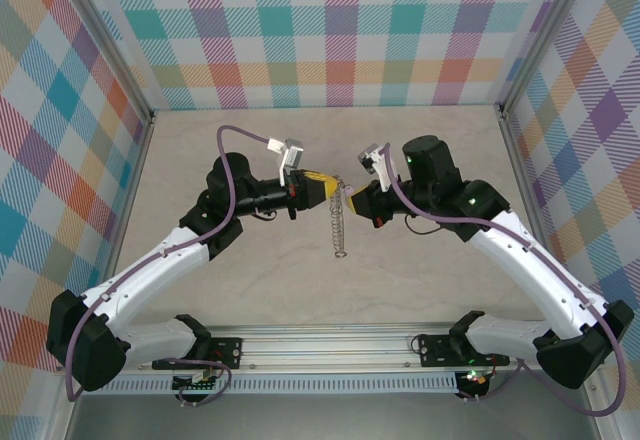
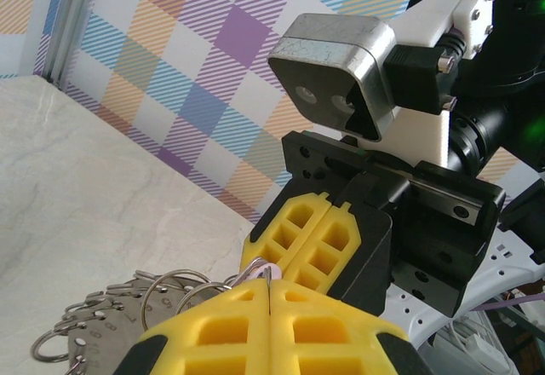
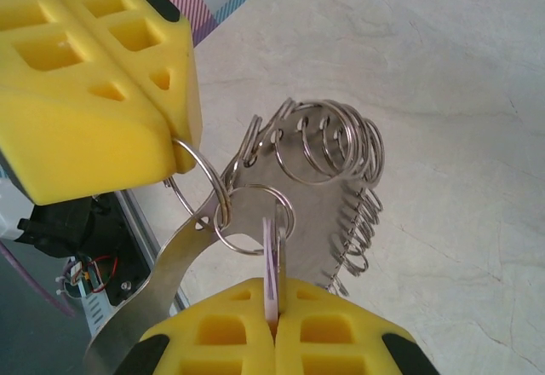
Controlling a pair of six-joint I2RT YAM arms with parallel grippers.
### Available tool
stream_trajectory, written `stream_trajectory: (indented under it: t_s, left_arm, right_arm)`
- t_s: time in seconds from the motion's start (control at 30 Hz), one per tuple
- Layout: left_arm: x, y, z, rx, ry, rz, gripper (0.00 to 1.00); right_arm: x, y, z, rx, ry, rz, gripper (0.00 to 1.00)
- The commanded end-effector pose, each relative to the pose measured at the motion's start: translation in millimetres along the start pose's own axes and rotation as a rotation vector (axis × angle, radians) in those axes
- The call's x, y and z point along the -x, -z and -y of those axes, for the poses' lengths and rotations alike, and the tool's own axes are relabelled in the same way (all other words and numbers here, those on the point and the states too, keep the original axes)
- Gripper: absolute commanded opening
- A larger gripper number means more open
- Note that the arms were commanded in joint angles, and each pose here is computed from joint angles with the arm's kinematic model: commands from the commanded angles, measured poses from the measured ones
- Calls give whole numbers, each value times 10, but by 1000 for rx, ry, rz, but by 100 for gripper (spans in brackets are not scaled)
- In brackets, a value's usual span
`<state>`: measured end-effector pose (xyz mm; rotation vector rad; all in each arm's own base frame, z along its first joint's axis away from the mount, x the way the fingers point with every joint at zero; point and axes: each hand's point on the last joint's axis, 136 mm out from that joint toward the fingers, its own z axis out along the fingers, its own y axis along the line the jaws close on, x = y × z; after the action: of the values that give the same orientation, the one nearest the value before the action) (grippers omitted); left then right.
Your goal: Put the keys on the keyring
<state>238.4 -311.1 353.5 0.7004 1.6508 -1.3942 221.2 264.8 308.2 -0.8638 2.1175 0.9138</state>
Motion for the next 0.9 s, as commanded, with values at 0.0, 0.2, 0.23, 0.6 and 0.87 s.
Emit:
stream_trajectory:
  t_s: [0.0, 0.2, 0.23, 0.6, 0.87]
  left_arm:
    - [122, 22, 146, -34, -45, 31, 0]
    - [102, 26, 150, -37, -47, 26, 0]
    - [91, 26, 145, -36, -45, 23, 0]
    - [55, 12, 147, -44, -47, 1, 0]
    - [-10, -6, 121, -46, -36, -27, 0]
  right_arm:
    - [164, 88, -78, 8, 40, 30, 0]
    - [220, 104, -82, 1, 55, 23, 0]
    - [225, 104, -81, 1, 57, 22, 0]
    - [302, 84, -84, 2, 76, -2, 0]
    - [433, 63, -77, -3, 87, -2, 0]
